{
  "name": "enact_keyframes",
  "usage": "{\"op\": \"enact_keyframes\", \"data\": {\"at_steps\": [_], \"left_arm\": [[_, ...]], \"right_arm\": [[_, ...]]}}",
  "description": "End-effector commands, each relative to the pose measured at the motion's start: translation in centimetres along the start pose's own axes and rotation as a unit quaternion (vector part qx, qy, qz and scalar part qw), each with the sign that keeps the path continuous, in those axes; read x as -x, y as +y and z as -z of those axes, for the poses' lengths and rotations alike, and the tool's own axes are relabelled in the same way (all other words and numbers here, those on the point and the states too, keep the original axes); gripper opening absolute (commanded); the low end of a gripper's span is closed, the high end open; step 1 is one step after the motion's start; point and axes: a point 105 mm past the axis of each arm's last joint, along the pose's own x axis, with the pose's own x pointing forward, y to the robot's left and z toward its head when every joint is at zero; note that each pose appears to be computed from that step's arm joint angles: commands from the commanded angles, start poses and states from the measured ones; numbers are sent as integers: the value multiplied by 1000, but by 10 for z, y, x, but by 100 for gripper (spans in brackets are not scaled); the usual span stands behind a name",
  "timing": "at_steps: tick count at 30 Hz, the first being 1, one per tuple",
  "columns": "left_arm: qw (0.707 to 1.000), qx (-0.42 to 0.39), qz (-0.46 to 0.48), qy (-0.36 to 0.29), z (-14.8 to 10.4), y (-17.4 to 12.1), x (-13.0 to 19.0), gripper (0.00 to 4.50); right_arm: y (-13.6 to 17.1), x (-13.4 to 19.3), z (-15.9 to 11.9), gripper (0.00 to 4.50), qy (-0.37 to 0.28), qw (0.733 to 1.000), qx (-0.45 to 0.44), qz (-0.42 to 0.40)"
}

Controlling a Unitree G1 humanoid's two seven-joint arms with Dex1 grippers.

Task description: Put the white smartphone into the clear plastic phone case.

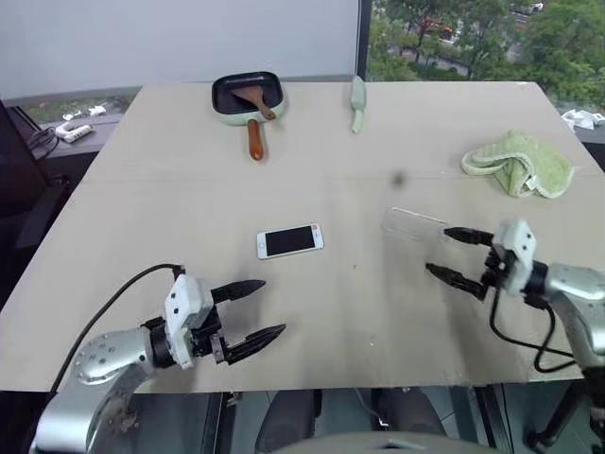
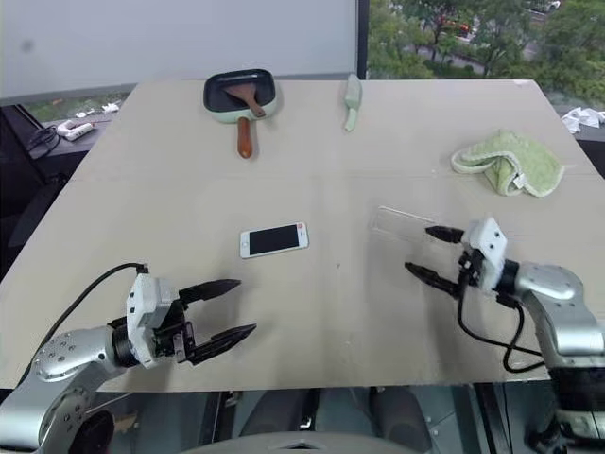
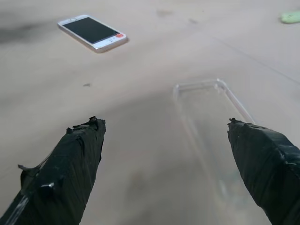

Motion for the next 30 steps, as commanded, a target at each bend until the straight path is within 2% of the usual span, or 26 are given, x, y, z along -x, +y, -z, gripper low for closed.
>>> {"op": "enact_keyframes", "data": {"at_steps": [1,6,7,8,10,17,23,30], "left_arm": [[1000,-5,8,-15,-12,5,8,448],[999,-8,30,-21,-22,4,16,448],[999,-8,28,-21,-23,5,17,450],[999,-9,27,-21,-24,6,18,450],[1000,-11,18,-22,-25,11,20,450],[999,-13,18,-35,-30,15,20,450],[998,-21,7,-66,-41,23,16,450],[997,-31,10,-74,-46,27,12,450]], "right_arm": [[-7,-9,10,450,38,999,24,-8],[-24,-18,30,450,112,994,6,-3],[-25,-18,34,410,128,992,-1,-4],[-26,-18,36,397,137,991,-6,-4],[-23,-19,39,327,149,988,-21,-21],[-17,-23,39,4,148,988,-30,-41],[-15,-21,40,4,143,988,-30,-41],[7,-23,10,4,63,994,-9,-88]]}}
